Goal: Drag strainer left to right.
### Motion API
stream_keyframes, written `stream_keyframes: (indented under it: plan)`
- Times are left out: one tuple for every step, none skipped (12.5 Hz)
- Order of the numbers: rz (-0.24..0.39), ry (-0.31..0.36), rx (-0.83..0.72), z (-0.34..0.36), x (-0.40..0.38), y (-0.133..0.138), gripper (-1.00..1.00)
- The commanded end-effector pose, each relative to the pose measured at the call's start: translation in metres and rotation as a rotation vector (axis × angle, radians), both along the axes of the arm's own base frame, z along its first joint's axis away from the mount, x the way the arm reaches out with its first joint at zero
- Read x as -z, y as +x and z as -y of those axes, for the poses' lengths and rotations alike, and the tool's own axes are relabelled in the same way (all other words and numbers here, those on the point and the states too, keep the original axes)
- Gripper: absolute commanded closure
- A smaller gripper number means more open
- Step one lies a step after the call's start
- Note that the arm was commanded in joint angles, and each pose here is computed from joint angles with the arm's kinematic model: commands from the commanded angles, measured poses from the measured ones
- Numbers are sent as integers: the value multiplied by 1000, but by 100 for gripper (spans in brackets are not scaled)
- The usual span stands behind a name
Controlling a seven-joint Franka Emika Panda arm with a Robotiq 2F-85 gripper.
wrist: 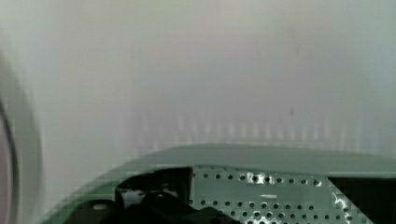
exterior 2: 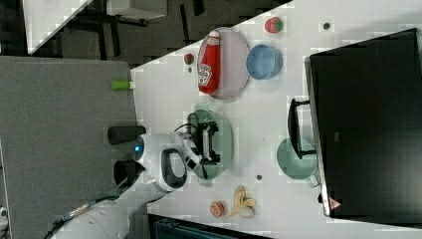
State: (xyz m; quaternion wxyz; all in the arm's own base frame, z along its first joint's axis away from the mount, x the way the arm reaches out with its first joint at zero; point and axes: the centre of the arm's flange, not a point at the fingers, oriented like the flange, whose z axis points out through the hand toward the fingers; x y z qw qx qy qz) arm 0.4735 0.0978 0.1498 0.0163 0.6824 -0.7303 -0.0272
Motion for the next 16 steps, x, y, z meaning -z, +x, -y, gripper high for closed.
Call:
stream_keyframes:
  plan:
    - [18, -11, -71, 47, -6, 11, -100]
    - [16, -18, -75, 61, -6, 12, -100]
    - [18, -25, -71, 76, -6, 13, -100]
    - [18, -33, -70, 91, -5, 13, -100]
    - [16, -42, -64, 106, -5, 13, -100]
    - [21, -49, -61, 121, -5, 14, -100]
    - [25, -56, -68, 134, -5, 14, -100]
    - [34, -61, -83, 146, -6, 14, -100]
    - [40, -68, -78, 158, -7, 14, -100]
    - [42, -75, -64, 168, -8, 13, -100]
    - [41, -81, -49, 178, -8, 12, -100]
    - [39, -85, -38, 185, -8, 11, -100]
    - [39, -88, -28, 190, -8, 10, -100]
    - [40, -91, -23, 194, -8, 10, -100]
    - [39, -92, -34, 197, -8, 9, -100]
    - [41, -91, -57, 197, -9, 10, -100]
